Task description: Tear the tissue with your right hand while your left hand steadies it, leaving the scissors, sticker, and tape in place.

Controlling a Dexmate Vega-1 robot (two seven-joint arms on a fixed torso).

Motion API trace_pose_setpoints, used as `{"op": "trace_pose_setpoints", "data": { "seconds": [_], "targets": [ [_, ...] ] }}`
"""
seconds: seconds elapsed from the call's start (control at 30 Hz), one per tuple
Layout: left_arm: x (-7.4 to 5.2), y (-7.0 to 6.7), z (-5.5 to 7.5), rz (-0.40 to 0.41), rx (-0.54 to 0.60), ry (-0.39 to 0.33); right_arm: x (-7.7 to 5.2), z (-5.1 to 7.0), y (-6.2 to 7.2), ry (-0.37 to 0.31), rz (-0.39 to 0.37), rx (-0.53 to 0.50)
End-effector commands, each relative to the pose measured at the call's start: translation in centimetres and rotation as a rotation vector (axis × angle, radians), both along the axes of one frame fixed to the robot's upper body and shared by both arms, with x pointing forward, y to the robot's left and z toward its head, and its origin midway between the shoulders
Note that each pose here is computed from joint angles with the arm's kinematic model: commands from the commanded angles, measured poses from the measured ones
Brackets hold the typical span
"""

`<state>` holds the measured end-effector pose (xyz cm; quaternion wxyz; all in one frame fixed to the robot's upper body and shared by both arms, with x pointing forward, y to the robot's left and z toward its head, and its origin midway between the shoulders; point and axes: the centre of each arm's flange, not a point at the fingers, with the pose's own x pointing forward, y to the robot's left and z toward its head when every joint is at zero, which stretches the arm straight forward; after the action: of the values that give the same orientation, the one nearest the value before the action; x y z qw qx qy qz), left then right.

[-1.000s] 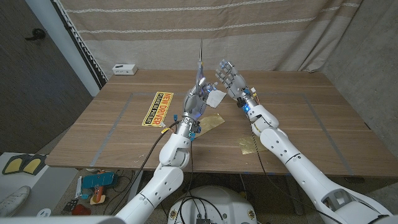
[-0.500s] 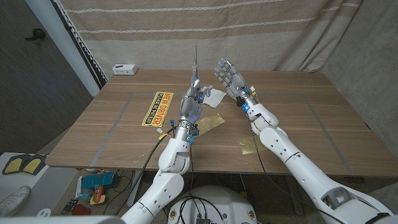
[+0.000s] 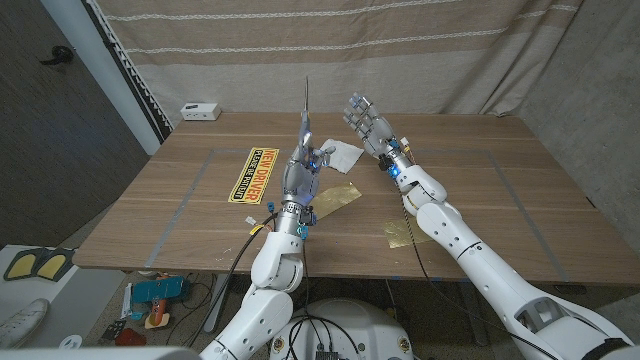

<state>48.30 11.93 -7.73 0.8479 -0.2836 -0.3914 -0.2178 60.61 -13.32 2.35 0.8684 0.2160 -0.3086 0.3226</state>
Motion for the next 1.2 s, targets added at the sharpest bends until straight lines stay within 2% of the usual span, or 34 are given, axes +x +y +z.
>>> {"op": "trace_pose_setpoints", "data": {
  "seconds": [0.03, 0.67, 0.9, 1.2],
  "targets": [
    [-0.5, 0.7, -0.7, 0.031, 0.015, 0.018, 0.0, 0.0, 0.0, 0.002, -0.004, -0.004],
    [-0.2, 1.7, -0.8, 0.021, 0.042, 0.015, -0.4, 0.5, 0.0, -0.004, -0.015, -0.01],
    [-0.3, 2.1, -1.5, 0.011, 0.033, 0.046, -0.5, 0.5, -0.3, -0.007, -0.023, -0.01],
    [-0.9, 2.2, -2.1, 0.053, 0.026, 0.08, -0.4, 0.5, -0.5, -0.004, -0.022, -0.007]
  ]
}}
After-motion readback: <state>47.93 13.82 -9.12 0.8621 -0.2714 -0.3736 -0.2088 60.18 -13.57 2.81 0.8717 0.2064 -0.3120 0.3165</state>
